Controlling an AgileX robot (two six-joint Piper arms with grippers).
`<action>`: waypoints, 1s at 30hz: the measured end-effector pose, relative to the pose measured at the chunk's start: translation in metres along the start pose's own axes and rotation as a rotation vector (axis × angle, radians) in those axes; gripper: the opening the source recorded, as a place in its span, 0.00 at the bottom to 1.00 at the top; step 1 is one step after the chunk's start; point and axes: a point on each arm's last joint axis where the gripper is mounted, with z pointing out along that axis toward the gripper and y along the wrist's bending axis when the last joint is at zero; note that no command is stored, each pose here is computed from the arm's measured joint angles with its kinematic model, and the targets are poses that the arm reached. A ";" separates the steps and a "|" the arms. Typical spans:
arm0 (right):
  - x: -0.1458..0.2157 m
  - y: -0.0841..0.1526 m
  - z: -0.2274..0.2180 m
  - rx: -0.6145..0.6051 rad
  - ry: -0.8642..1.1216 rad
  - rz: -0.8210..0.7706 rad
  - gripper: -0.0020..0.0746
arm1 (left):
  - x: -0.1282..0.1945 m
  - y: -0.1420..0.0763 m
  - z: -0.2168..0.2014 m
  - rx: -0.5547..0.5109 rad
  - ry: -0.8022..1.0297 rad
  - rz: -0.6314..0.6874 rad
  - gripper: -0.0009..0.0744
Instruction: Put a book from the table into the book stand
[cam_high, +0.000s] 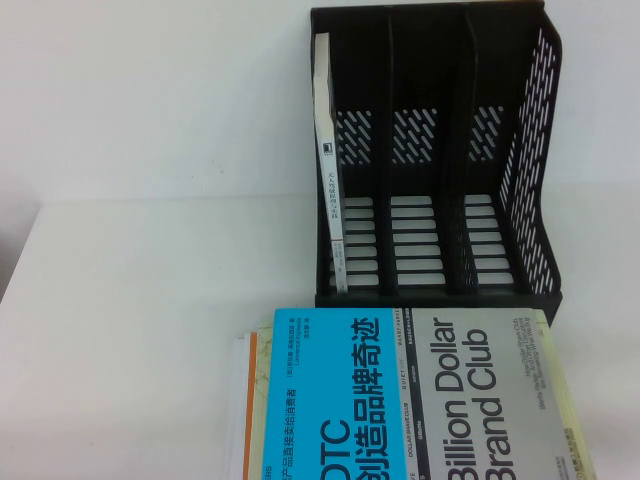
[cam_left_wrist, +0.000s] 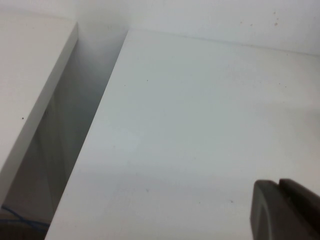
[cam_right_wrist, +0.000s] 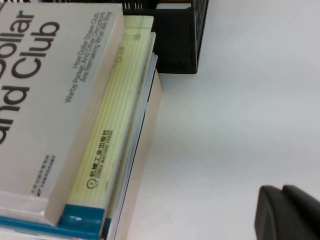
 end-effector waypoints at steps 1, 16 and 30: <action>0.000 0.000 0.000 0.000 0.000 0.000 0.02 | 0.000 0.000 0.000 0.000 0.000 0.000 0.01; 0.005 -0.003 0.002 0.012 -0.029 0.004 0.02 | 0.000 0.000 0.000 0.000 0.000 0.000 0.01; 0.055 -0.028 0.010 0.286 -0.376 0.028 0.02 | 0.000 0.000 0.000 0.001 -0.001 -0.001 0.01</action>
